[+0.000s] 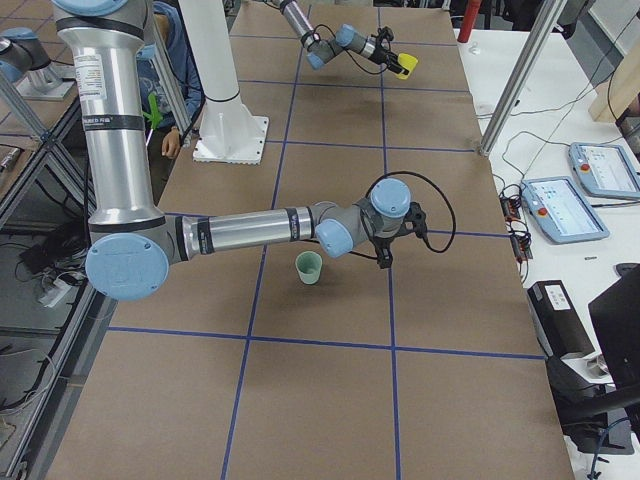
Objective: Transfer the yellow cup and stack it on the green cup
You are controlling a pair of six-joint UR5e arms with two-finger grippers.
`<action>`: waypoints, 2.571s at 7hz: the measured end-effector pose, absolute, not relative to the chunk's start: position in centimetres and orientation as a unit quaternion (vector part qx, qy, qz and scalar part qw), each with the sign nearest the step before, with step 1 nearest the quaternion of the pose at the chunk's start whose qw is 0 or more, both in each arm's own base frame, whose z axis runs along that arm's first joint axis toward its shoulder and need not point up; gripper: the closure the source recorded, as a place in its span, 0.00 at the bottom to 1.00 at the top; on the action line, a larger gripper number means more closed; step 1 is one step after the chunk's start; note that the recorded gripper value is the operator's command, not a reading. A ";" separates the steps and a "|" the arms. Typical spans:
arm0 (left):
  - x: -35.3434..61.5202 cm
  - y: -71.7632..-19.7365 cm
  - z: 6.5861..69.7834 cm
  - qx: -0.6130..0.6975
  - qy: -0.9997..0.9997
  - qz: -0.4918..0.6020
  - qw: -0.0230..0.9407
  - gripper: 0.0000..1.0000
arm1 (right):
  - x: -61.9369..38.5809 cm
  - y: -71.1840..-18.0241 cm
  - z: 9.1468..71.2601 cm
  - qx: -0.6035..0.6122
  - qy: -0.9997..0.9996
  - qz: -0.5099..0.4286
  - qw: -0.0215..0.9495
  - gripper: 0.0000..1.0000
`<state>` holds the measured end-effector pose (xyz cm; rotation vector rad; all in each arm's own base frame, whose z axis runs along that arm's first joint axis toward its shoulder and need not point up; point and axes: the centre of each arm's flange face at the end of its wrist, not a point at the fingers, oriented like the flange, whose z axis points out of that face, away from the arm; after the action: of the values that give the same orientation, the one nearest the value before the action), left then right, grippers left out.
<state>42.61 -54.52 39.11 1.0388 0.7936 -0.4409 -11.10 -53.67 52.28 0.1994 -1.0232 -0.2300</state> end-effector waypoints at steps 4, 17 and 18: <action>50.6 -50.9 24.8 0.521 0.479 0.032 0.706 1.00 | -19.1 -58.2 41.4 0.152 -0.466 -0.163 0.856 0.00; 55.8 -43.0 18.6 0.594 0.530 0.255 0.549 1.00 | -34.7 -53.1 20.9 -0.019 -0.576 -0.096 0.811 0.02; 56.1 -42.4 18.4 0.594 0.535 0.256 0.544 1.00 | -35.4 -52.7 20.9 -0.025 -0.576 -0.101 0.811 0.02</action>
<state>56.12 -42.37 18.43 1.4098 1.2692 0.6078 -35.42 -52.65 20.87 -0.0524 -1.2316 -0.2158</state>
